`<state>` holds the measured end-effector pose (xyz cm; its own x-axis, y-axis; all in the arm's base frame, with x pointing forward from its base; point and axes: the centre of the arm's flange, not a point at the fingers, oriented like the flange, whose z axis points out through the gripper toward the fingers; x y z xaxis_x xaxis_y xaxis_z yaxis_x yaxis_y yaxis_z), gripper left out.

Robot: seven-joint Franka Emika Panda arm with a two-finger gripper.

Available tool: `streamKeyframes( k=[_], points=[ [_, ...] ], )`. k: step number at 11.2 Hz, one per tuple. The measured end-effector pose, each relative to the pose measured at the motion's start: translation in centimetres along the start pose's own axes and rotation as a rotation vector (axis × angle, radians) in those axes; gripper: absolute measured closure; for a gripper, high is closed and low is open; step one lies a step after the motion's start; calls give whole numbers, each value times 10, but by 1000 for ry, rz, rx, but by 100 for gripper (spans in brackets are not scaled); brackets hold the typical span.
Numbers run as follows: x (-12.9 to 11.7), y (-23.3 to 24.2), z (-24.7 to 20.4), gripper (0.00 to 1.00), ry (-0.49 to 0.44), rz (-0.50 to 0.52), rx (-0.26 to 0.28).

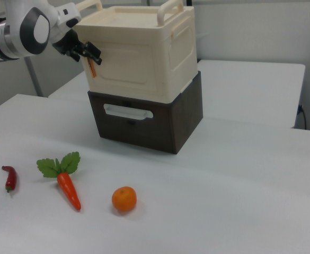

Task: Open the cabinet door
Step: 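Grasp the orange handle on the cream cabinet door with the gripper, then pull the handle outward, swinging the cream door open on its hinge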

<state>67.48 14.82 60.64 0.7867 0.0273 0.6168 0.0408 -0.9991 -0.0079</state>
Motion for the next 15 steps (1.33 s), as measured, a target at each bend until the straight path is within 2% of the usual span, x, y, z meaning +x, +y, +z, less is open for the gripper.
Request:
streamKeyframes(
  k=[3, 4, 5, 6, 7, 9, 14, 15],
  points=[
    [-1, -10, 2, 15, 22, -57, -28],
    [-2, -16, 3, 32, 25, -80, -37],
    [-3, -20, 3, 37, 26, -91, -40],
    [-3, -21, 3, 47, 27, -94, -40],
    [-3, -21, 3, 62, 26, -94, -40],
    [-4, -21, 4, 67, 25, -90, -40],
    [-7, -22, 16, 61, 14, -86, -58],
    [-8, -22, 18, 66, 11, -88, -61]
  ],
)
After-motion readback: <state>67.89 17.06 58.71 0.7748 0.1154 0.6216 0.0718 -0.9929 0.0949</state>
